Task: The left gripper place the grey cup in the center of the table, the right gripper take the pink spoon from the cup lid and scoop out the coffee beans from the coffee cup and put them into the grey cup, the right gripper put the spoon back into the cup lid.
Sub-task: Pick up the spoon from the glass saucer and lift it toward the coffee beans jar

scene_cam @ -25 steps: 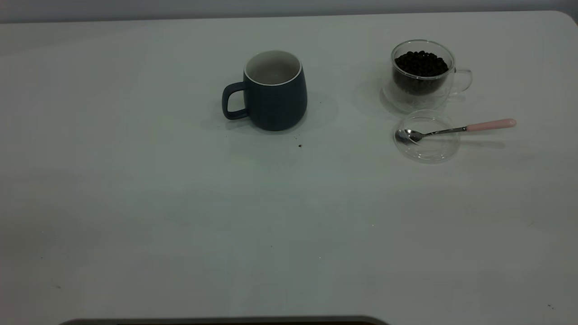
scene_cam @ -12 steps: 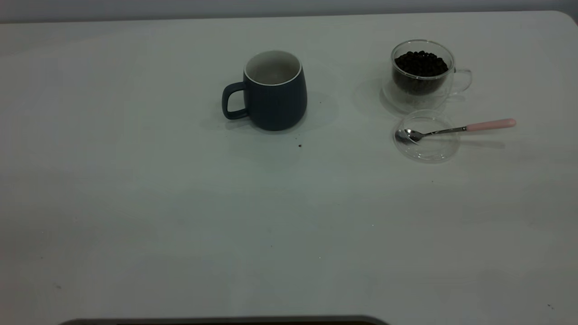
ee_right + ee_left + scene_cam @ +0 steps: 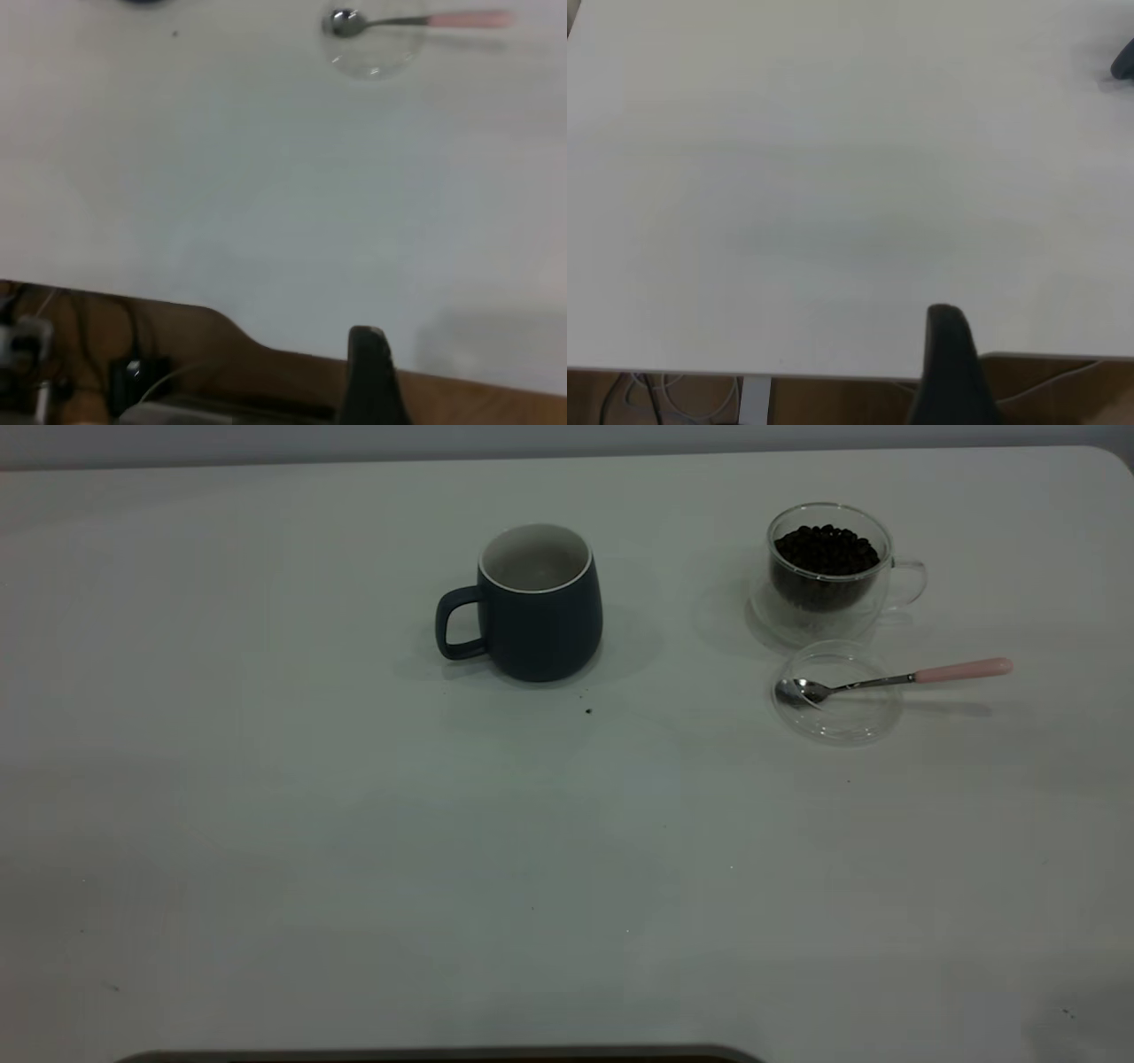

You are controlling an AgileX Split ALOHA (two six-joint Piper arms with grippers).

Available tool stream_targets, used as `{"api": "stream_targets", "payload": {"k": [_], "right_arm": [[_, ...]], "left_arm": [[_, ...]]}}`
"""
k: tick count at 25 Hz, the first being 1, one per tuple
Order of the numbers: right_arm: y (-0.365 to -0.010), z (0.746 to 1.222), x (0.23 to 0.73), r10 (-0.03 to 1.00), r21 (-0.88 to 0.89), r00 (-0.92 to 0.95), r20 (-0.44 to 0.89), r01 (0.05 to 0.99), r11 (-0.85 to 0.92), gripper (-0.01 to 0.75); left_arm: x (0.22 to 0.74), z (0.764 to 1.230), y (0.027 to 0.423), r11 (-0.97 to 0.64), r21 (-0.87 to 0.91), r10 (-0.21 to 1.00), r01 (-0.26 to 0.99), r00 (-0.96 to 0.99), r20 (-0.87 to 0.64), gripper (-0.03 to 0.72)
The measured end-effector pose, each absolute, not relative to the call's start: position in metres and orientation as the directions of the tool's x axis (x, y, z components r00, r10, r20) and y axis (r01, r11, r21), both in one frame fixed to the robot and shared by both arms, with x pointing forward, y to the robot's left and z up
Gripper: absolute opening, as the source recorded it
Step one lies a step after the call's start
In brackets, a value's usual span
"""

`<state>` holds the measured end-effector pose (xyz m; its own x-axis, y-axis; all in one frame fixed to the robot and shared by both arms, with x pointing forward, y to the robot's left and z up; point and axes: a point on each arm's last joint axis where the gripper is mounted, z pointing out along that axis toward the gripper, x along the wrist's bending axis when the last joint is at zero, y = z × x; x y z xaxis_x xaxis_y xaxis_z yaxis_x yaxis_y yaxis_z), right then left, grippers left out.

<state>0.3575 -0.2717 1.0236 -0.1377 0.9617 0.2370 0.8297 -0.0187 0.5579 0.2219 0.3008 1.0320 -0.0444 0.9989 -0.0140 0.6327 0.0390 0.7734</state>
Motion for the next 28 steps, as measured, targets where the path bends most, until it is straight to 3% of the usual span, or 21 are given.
{"api": "stream_targets", "payload": {"k": [9,15,23,28], "right_arm": [[-0.261,0.975,0.474,0.932,0.503,-0.237,0.276,0.862,0.070,0.596],[-0.266,0.918,0.543,0.908,0.424,-0.246,0.339,0.901,0.086,0.593],[-0.349,0.856,0.594,0.876,0.339,-0.090,0.473,0.937,-0.087,0.591],[-0.379,0.842,0.609,0.819,0.335,-0.118,0.562,0.937,-0.095,0.591]], "left_arm": [[0.222,1.032,0.301,0.041,0.773,0.999,0.633,-0.046,-0.016,0.567],[0.222,1.032,0.301,0.041,0.773,0.999,0.633,-0.046,-0.016,0.567],[0.222,1.032,0.301,0.041,0.773,0.999,0.633,-0.046,-0.016,0.567],[0.222,1.032,0.301,0.041,0.773,0.999,0.633,-0.046,-0.016,0.567]]}}
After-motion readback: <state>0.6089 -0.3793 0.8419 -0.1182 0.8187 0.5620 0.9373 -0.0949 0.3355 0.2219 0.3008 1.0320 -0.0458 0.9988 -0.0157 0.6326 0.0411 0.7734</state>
